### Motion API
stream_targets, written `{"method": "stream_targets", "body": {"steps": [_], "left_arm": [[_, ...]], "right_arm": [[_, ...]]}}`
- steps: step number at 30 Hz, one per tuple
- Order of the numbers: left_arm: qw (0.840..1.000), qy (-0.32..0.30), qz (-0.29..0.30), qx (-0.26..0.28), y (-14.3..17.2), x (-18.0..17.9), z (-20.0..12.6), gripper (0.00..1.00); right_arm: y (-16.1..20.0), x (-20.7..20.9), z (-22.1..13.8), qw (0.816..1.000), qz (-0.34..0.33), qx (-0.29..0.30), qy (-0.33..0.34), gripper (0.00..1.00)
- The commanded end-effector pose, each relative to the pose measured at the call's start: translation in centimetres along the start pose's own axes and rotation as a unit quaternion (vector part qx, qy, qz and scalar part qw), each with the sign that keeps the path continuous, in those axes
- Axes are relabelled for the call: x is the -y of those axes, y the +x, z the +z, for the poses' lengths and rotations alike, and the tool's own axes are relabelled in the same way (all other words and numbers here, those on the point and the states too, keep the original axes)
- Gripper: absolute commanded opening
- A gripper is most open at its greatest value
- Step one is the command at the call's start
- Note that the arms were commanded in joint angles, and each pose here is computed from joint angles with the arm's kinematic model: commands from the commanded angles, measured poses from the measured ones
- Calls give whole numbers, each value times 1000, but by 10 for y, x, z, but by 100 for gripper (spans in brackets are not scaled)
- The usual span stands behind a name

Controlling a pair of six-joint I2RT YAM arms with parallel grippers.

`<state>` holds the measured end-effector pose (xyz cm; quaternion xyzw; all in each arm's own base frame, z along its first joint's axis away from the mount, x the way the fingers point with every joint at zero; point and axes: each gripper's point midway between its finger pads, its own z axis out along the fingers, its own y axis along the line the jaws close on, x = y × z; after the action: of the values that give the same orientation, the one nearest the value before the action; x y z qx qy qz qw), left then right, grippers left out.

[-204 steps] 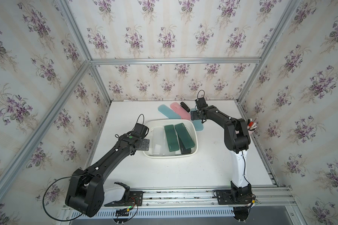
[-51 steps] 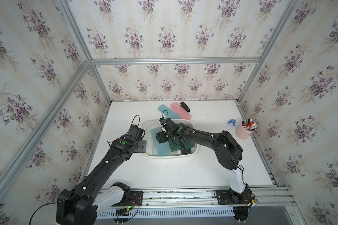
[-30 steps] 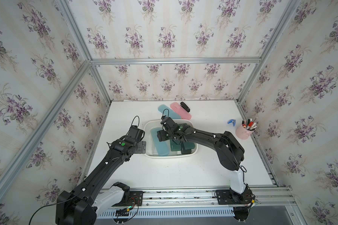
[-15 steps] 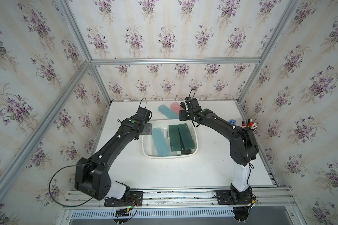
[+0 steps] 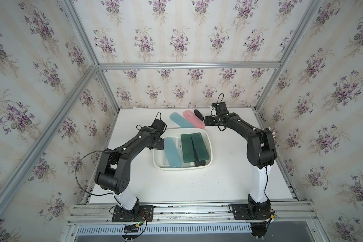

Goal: Put the pencil case into the storage box
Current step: Move the storage box to the center of the board.

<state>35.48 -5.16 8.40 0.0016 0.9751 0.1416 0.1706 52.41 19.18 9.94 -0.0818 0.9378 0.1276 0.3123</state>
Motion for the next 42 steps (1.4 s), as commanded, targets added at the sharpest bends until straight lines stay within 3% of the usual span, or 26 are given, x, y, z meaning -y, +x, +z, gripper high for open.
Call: {"method": "stream_targets", "body": {"steps": [1,11,21,32,42], "left_arm": [[1000,-12,-10,-9,7,-4,3,99],[997,-39,-57,-41,26,-50,13,99],[992,-52,-105,-53,33,-99,24,99],[993,-30,-111,-34,31,-97,11,99],[993,-26,-108,-35,30,-95,14,99]], "right_arm": [[10,-10,10,999,-10,-28,-32,84],[44,-38,4,997,21,-36,-69,83],[11,-62,4,998,-19,-11,-66,84],[-9,-42,56,984,-179,-6,17,90],[-7,-18,84,984,-176,-16,-13,90]]}}
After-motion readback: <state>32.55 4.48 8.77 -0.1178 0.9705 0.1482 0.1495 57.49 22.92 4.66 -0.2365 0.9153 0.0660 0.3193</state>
